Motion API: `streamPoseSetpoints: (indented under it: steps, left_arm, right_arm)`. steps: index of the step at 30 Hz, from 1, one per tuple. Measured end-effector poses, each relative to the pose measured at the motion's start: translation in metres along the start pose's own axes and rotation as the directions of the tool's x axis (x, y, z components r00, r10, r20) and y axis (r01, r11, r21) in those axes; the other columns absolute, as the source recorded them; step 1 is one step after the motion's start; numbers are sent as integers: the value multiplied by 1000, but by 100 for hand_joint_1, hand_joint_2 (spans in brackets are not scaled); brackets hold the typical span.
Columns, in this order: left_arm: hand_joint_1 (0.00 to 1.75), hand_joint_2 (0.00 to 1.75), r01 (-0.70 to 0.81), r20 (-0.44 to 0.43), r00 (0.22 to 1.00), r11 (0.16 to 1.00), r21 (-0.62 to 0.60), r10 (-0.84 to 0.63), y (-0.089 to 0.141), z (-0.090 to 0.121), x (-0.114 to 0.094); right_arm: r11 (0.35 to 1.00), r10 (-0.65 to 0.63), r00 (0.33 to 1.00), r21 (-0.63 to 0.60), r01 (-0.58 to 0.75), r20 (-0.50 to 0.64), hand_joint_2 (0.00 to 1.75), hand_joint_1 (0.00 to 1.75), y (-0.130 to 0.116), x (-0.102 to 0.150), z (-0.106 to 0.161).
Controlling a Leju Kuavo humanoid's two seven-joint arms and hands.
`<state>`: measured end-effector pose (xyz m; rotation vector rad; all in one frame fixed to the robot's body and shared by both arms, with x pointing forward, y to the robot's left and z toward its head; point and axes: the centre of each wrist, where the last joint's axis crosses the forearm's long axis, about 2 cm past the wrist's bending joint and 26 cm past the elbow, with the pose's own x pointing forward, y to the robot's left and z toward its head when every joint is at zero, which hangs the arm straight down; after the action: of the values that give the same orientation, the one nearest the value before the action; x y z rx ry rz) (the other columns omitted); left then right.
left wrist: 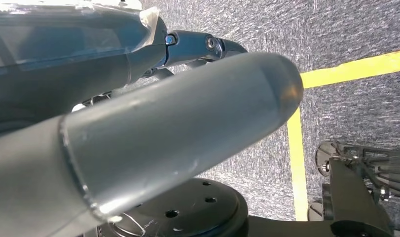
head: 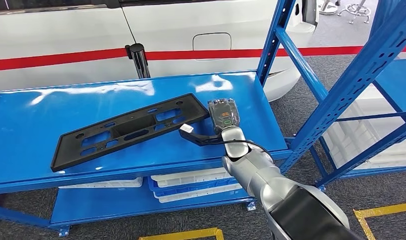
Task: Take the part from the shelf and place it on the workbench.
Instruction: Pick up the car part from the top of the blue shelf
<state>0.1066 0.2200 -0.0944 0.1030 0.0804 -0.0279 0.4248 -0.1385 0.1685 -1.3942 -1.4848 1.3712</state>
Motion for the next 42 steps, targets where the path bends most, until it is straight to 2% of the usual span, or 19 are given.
streamPoseSetpoints:
  steps: [8, 9, 12, 13, 31, 42]
  left_arm:
    - [0, 0, -3, 1, 1000, 1000, 10, 3, 4, -1, 1]
    - [0, 0, -4, 1, 1000, 1000, 11, 4, 4, -1, 1]
    - [0, 0, -6, 1, 1000, 1000, 14, 6, 5, -1, 1]
    - [0, 0, -8, 0, 1000, 1000, 14, 8, 6, -1, 1]
    - [0, 0, -8, -26, 1000, 1000, 13, 8, 6, -5, -11]
    - [0, 0, 38, -30, 999, 999, 17, -37, 5, -7, -17]
  right_arm:
    - [999, -27, 1000, -33, 27, 7, 175, 174, -1, -2, -1]
    - [999, -33, 999, -40, 33, 10, 175, 155, -1, -1, -1]
    - [997, -50, 999, -57, 51, 18, 175, 24, -3, -1, -1]
    - [997, -56, 998, -59, 57, 23, 175, 0, -3, -1, -2]
    - [997, -80, 996, -18, 81, 43, 175, 0, 4, 8, 7]
    - [987, -157, 982, -14, 159, 102, 175, 0, 5, 28, 14]
